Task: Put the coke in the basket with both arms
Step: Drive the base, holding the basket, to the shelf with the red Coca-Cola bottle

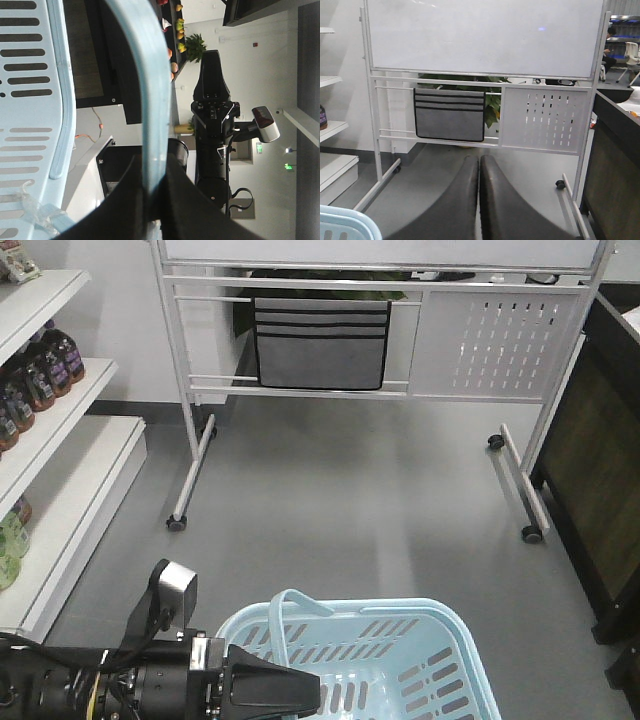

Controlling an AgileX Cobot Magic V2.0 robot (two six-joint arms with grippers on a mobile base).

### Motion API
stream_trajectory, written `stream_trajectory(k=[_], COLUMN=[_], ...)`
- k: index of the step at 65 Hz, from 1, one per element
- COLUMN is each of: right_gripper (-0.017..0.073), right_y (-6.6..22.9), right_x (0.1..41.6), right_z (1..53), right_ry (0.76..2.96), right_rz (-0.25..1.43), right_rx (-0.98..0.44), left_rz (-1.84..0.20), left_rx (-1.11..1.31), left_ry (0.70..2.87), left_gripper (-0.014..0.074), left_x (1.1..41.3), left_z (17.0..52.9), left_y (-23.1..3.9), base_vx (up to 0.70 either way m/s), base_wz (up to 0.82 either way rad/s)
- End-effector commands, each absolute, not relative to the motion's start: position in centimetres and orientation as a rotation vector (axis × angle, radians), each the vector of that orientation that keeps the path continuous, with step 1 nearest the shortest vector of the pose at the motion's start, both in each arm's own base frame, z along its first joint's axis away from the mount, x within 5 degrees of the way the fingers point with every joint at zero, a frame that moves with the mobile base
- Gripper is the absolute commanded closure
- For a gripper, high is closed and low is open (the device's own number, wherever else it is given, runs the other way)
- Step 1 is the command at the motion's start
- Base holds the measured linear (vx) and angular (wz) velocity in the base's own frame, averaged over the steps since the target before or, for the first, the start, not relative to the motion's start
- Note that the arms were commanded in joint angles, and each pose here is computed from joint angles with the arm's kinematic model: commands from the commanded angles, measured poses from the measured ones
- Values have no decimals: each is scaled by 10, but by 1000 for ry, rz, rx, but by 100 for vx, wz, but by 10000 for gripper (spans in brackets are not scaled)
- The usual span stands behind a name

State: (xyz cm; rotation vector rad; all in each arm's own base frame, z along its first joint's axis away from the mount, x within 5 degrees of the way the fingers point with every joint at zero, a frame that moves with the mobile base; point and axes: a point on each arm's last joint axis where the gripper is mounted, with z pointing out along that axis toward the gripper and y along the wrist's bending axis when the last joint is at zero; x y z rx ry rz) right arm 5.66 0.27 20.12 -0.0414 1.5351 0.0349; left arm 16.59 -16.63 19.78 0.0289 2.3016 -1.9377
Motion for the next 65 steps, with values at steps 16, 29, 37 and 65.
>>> stream_trajectory(k=[16, 29, 37, 65], right_gripper=[564, 564, 564, 564], right_y=[3, 3, 3, 3], right_x=[56, 56, 56, 56], right_z=[203, 203, 203, 203], right_ry=[1465, 1465, 1465, 1465], right_rz=[27, 27, 27, 27], right_rx=[-53, -53, -53, -53], left_rz=[-2245, -2246, -2246, -2246], left_rx=[139, 138, 138, 138], left_ry=[2044, 2043, 2043, 2043], left_gripper=[601, 601, 601, 601], left_x=[157, 157, 157, 157], left_z=[230, 230, 230, 230], left_y=[-168, -168, -168, -168], base_vx=[26, 26, 26, 26], base_wz=[-11, -4, 0, 2])
